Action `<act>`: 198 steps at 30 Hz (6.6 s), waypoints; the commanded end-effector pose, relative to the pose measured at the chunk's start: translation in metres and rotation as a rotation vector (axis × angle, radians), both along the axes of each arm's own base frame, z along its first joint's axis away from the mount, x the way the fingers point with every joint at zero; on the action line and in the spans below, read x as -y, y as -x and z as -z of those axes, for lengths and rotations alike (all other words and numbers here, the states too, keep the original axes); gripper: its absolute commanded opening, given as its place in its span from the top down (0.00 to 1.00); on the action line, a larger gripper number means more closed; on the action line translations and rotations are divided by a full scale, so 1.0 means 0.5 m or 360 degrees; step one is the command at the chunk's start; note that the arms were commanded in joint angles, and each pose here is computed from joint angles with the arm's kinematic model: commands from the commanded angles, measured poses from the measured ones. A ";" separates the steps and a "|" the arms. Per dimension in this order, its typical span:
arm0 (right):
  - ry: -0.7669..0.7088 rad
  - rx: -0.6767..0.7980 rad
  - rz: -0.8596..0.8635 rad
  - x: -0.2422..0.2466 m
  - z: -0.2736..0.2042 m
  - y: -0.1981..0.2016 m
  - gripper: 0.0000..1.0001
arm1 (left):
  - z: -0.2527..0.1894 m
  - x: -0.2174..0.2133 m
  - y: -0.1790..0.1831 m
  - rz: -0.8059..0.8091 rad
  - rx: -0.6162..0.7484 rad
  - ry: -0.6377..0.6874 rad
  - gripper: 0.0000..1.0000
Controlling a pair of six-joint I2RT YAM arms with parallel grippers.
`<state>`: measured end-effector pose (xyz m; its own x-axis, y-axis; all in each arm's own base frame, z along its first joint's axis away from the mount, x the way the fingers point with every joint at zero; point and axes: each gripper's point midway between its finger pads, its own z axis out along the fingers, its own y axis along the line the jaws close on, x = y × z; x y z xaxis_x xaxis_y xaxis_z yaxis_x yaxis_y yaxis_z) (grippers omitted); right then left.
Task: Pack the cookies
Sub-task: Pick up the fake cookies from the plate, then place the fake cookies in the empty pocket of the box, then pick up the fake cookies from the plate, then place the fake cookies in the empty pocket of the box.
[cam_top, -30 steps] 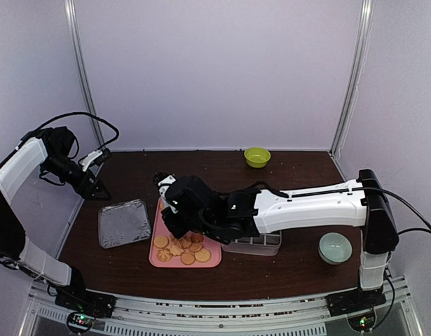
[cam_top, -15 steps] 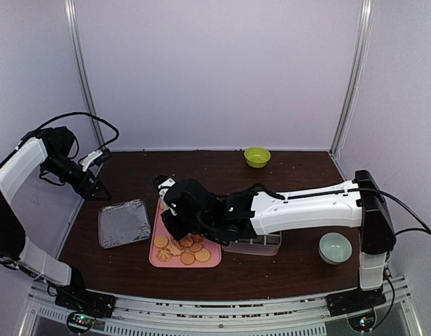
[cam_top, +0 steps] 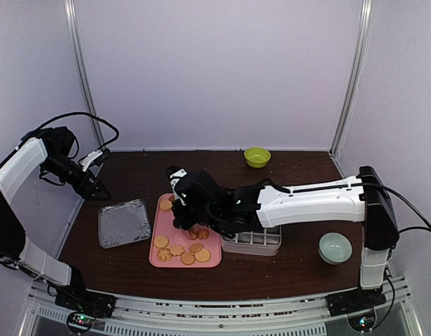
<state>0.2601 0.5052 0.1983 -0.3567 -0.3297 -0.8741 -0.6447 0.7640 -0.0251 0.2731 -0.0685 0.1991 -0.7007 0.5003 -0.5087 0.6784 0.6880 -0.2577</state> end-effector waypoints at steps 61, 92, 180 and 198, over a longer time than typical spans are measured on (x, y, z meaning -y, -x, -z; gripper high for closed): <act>-0.0244 -0.0025 0.0342 0.313 -0.101 -0.053 1.00 | -0.022 0.001 -0.004 0.0001 0.0051 0.0028 0.15; -0.0302 -0.0063 0.0320 0.313 -0.089 -0.042 0.95 | -0.025 0.002 -0.002 0.0001 0.0058 0.0028 0.15; -0.0241 0.0012 0.0052 0.064 -0.097 0.019 0.95 | -0.024 0.002 0.000 0.0012 0.0061 0.0023 0.15; -0.0157 0.0048 0.0348 0.364 -0.132 0.000 0.95 | -0.024 0.005 -0.005 0.0017 0.0058 0.0046 0.15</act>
